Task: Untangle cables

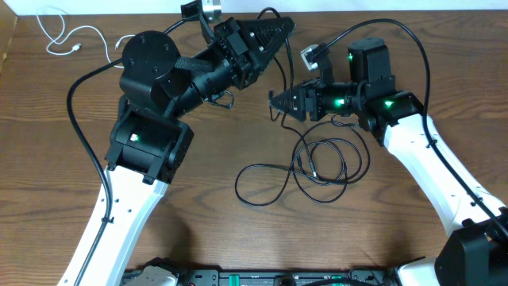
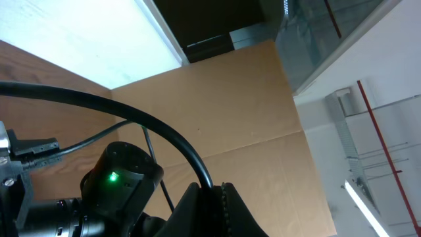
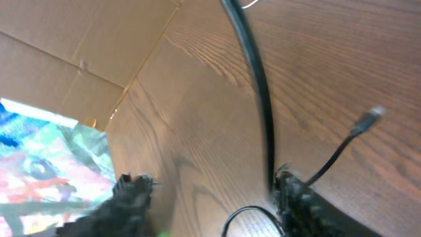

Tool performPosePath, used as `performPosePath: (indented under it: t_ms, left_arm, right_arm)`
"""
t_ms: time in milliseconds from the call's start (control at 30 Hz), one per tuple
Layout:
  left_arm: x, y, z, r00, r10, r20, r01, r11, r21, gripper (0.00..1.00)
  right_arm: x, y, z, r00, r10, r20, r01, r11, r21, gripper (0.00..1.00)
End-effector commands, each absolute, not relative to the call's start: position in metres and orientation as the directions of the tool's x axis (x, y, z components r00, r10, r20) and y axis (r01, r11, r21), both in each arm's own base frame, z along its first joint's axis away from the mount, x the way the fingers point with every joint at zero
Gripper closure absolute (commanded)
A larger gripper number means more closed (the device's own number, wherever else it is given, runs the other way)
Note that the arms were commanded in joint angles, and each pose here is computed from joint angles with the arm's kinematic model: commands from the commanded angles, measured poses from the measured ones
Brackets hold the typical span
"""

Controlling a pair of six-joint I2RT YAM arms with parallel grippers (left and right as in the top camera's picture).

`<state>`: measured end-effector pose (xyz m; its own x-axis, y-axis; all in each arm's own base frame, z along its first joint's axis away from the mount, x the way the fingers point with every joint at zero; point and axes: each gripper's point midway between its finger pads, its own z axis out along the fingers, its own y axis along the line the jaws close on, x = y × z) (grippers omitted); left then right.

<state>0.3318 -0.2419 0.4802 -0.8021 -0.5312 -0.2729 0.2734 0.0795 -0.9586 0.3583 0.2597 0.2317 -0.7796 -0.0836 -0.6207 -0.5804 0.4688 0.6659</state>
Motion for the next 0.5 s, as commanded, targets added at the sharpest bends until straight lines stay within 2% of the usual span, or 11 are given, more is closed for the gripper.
performPosePath:
  t_ms: [0, 133, 300, 467]
  left_arm:
    - [0.325, -0.242, 0.489, -0.806, -0.524, -0.274, 0.286, 0.059, -0.956, 0.93]
    - [0.325, -0.242, 0.489, -0.807, -0.524, -0.273, 0.286, 0.058, -0.957, 0.93]
    - [0.325, -0.242, 0.489, -0.810, -0.525, -0.260, 0.275, 0.052, -0.960, 0.93]
    - [0.324, -0.243, 0.489, -0.814, -0.519, -0.260, 0.275, 0.050, -0.960, 0.93]
  right_arm:
    - [0.358, 0.262, 0.237, -0.760, -0.090, -0.644, -0.599, 0.482, 0.640, 0.52]
    - [0.366, 0.258, 0.219, -0.766, -0.090, -0.636, -0.551, 0.602, 0.578, 0.53]
    - [0.368, 0.264, 0.214, -0.752, -0.101, -0.652, -0.549, 0.643, 0.534, 0.55]
    - [0.375, 0.258, 0.203, -0.754, -0.099, -0.649, -0.511, 0.709, 0.486, 0.65]
